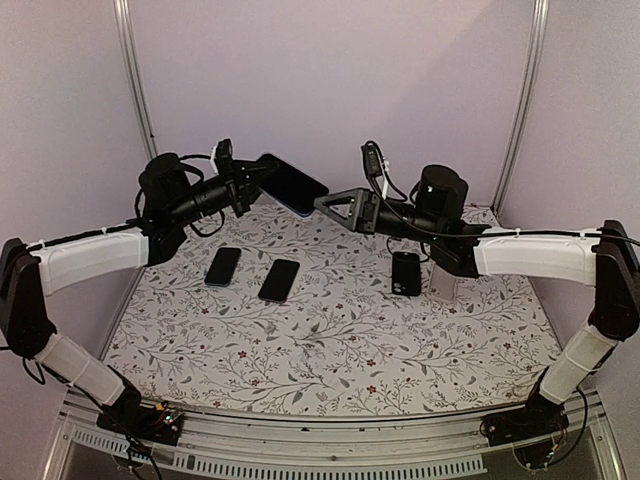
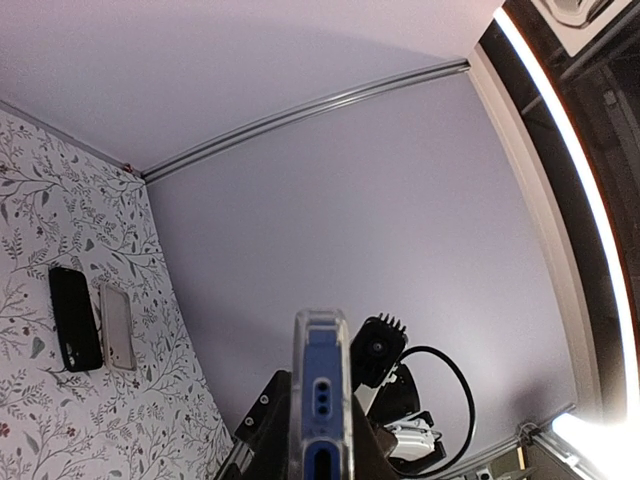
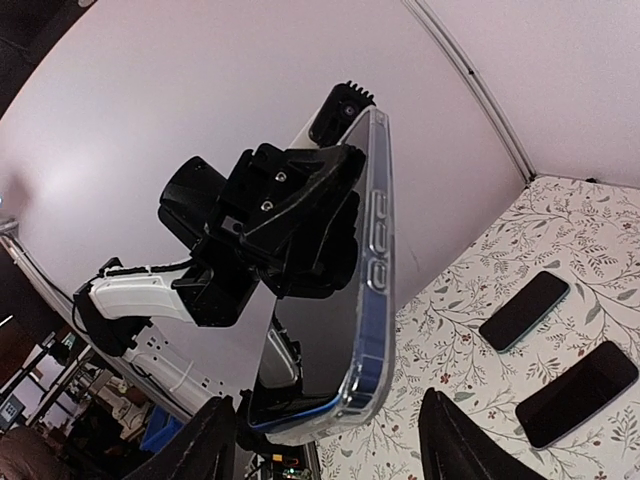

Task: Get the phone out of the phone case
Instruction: Remove the bottom left corner of the phone case from the phone.

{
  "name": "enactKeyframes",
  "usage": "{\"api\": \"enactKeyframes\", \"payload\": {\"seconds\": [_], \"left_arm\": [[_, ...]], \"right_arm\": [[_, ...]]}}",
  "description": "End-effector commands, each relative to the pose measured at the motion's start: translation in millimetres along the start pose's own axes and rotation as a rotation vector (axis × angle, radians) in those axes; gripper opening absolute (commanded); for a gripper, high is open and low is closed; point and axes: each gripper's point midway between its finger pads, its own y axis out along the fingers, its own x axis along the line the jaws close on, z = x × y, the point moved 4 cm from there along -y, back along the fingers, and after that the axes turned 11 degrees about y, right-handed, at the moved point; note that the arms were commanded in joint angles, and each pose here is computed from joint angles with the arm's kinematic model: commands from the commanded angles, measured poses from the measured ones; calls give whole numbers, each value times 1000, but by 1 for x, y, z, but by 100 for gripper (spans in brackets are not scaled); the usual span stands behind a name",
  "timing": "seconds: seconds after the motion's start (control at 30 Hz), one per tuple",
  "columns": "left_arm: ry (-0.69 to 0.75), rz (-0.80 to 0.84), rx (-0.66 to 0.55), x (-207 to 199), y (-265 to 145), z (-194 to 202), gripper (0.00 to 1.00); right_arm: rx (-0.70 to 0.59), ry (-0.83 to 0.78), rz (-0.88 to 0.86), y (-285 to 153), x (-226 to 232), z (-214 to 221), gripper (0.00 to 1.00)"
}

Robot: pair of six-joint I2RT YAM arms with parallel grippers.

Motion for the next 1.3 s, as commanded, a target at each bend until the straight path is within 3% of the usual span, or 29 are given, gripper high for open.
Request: {"api": "enactKeyframes", "payload": {"seconds": [0.0,0.1,0.23,0.43,0.63,1.17,1.23,1.27], "left_arm": [[33,58,-66,-33,-3,-11,0],[13,42,-67,-28,-2,-10,0],[-6,75,-81,-29,-2,-10,0],[-12,109,-94,-36,-1,-14,0],[-20,118,-91,-37,0,-13,0],[-64,165,-81,-40,2,-11,0],[-86,172,-81,-39,2,-10,0],[-96,177,-83,-39,1,-10,0]], "right_arm": [[-30,-35,-131,-7,35,-8,64],[-48,-53,-155,-10,45,-9,63],[-51,-28,-142,-10,42,-7,53],[-31,48,-117,-7,25,5,52],[-25,27,-162,1,33,0,50],[-29,5,-212,15,39,-9,23],[-28,-15,-228,14,42,-8,24],[-28,-26,-236,13,45,-8,30]]}}
